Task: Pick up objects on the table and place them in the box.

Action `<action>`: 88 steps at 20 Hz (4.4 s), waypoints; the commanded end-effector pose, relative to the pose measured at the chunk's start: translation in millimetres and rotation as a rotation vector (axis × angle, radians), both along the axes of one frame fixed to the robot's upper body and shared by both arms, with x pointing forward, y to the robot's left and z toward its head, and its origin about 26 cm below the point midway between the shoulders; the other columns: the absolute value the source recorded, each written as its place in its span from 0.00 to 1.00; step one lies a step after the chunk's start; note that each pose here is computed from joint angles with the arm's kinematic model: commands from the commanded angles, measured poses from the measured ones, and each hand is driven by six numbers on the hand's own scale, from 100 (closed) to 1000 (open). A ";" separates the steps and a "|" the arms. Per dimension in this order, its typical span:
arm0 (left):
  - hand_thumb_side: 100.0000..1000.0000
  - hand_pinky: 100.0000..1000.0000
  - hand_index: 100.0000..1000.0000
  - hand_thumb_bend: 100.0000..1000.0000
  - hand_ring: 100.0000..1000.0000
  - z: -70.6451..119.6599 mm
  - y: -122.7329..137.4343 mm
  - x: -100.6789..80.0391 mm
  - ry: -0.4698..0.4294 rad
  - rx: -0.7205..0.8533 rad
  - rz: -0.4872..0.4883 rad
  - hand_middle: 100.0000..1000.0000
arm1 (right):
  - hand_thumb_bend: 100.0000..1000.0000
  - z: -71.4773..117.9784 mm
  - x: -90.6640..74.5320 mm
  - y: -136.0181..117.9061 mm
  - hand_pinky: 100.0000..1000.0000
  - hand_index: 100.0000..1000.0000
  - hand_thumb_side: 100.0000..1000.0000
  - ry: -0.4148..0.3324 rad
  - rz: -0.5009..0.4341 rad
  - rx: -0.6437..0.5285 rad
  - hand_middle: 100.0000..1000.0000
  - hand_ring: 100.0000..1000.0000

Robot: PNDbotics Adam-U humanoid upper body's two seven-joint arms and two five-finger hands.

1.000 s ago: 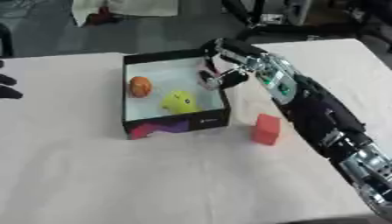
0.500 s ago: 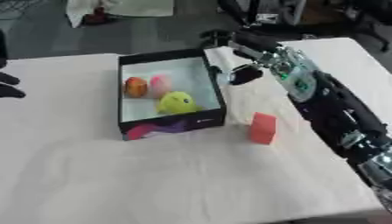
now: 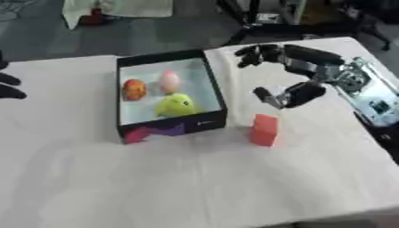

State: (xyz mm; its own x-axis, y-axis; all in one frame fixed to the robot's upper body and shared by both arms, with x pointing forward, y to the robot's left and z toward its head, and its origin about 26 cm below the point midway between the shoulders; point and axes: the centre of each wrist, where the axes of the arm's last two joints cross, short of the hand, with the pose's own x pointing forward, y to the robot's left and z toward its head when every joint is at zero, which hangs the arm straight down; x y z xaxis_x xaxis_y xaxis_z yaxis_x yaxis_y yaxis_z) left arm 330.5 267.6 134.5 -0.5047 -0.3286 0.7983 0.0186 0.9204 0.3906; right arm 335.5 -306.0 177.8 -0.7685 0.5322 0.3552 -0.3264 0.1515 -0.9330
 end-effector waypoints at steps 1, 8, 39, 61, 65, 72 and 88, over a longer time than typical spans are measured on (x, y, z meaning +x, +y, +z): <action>0.86 0.61 0.77 0.00 0.46 9.5 6.7 -0.4 -0.027 0.026 0.012 0.50 | 0.00 14.7 -11.3 1.8 0.84 0.91 0.45 0.020 0.031 -0.085 1.00 0.95; 0.86 0.61 0.77 0.00 0.46 9.2 5.7 -0.2 -0.025 0.026 0.004 0.50 | 0.00 -13.9 1.4 -2.3 0.84 0.93 0.29 0.045 -0.051 -0.251 1.00 0.94; 0.86 0.61 0.78 0.00 0.46 8.7 5.8 -0.7 -0.020 0.031 0.000 0.51 | 0.00 -39.7 16.0 -35.1 0.84 0.94 0.52 0.004 -0.308 -0.299 0.96 0.91; 0.86 0.61 0.78 0.00 0.47 8.6 4.9 -0.6 -0.018 0.029 -0.008 0.51 | 0.00 -69.5 26.7 -39.3 0.81 0.91 0.22 0.005 -0.329 -0.486 0.56 0.79; 0.86 0.61 0.78 0.00 0.47 8.9 5.1 -0.7 -0.019 0.029 -0.007 0.51 | 0.00 -63.2 27.2 -36.8 0.80 0.88 0.21 -0.029 -0.334 -0.447 0.47 0.74; 0.86 0.61 0.78 0.00 0.47 8.9 6.1 -1.0 -0.019 0.030 -0.003 0.51 | 0.00 -20.3 28.6 -33.3 0.80 0.87 0.17 -0.131 -0.313 -0.368 0.45 0.73; 0.86 0.61 0.78 0.00 0.47 9.1 5.0 -1.0 -0.021 0.028 -0.007 0.51 | 0.00 -26.9 33.3 -31.1 0.86 0.99 0.86 0.010 -0.218 -0.507 0.96 0.90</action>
